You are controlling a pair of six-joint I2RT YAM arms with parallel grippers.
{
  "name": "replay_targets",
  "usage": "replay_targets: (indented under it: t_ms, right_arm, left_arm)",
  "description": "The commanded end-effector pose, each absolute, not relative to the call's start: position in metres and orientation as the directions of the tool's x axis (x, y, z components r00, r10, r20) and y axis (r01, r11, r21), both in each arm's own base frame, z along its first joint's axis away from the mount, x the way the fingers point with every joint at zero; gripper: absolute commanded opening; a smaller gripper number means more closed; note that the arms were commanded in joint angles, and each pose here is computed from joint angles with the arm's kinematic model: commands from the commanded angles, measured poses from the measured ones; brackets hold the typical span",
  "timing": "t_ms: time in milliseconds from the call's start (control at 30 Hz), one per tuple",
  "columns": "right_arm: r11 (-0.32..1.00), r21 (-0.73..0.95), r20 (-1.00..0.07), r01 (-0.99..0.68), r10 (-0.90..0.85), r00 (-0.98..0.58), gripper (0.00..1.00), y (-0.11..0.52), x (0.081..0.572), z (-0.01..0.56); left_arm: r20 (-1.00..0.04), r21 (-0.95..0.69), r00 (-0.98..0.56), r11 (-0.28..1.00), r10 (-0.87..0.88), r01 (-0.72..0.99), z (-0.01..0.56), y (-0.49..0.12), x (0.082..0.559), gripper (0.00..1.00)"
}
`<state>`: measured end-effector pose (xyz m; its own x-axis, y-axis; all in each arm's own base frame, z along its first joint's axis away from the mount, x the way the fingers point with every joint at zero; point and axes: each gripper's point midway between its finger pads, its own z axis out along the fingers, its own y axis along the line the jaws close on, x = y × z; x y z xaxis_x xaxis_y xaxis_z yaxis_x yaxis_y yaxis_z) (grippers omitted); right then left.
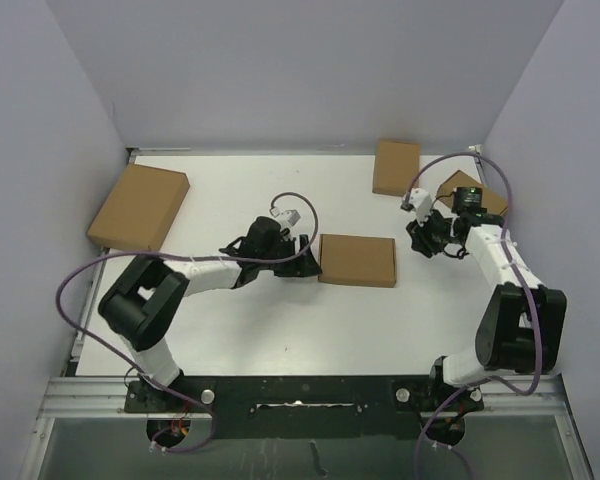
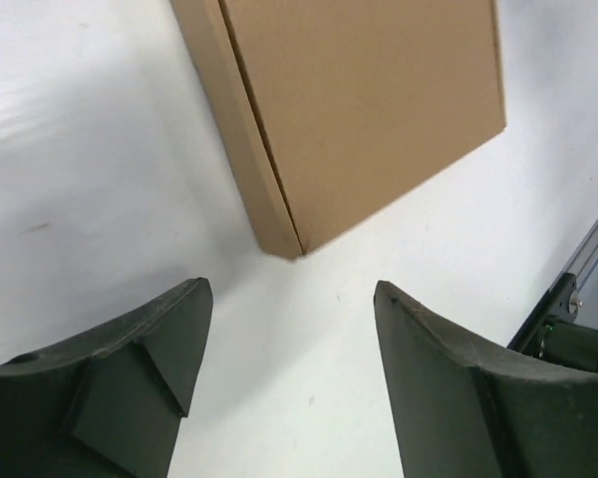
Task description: Fold the paper box
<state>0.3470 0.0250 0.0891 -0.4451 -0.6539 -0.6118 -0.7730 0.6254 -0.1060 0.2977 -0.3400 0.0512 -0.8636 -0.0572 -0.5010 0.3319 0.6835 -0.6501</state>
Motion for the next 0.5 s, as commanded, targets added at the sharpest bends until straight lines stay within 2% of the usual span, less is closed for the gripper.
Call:
replay_targets:
  t_ms: [0,100,133,200,233,367,467]
  right_arm:
    - [0.6,-0.224,-0.717,-0.768,-0.635,-0.287,0.38,0.028,0.351,0.167]
    - [0.577,-0.264,-0.759,-0.773,-0.619,-0.203,0.56,0.037,0.341,0.223]
    - [0.567,-0.293,-0.776,-0.77,-0.612,-0.155,0.66,0.042,0.337,0.247]
    - [0.559,-0.354,-0.811,-0.75,-0.582,-0.051,0.93,0.052,0.328,0.297]
    - [0.575,-0.363,-0.831,-0.734,-0.555,-0.024,0.99,0.056,0.323,0.321]
    - [0.586,-0.305,-0.905,-0.751,-0.424,0.037,0.98,0.08,0.3,0.406]
    - [0.707,-0.208,-0.959,-0.676,-0.282,0.001,0.98,0.08,0.3,0.452]
  left_arm:
    - [-0.694,-0.568,-0.708,0.703,-0.131,0.427,0.145,-0.308,0.313,0.67]
    - [-0.795,-0.5,-0.584,0.721,-0.163,0.48,0.207,-0.282,0.314,0.77]
    - [-0.827,-0.473,-0.534,0.732,-0.177,0.489,0.228,-0.272,0.314,0.82]
    - [-0.877,-0.431,-0.429,0.75,-0.217,0.502,0.272,-0.253,0.311,0.94]
    - [-0.892,-0.421,-0.381,0.754,-0.243,0.505,0.293,-0.243,0.308,0.97]
    - [-0.908,-0.419,-0.259,0.735,-0.329,0.533,0.376,-0.209,0.287,0.98]
    - [-0.911,-0.41,-0.219,0.704,-0.35,0.58,0.43,-0.196,0.263,0.98]
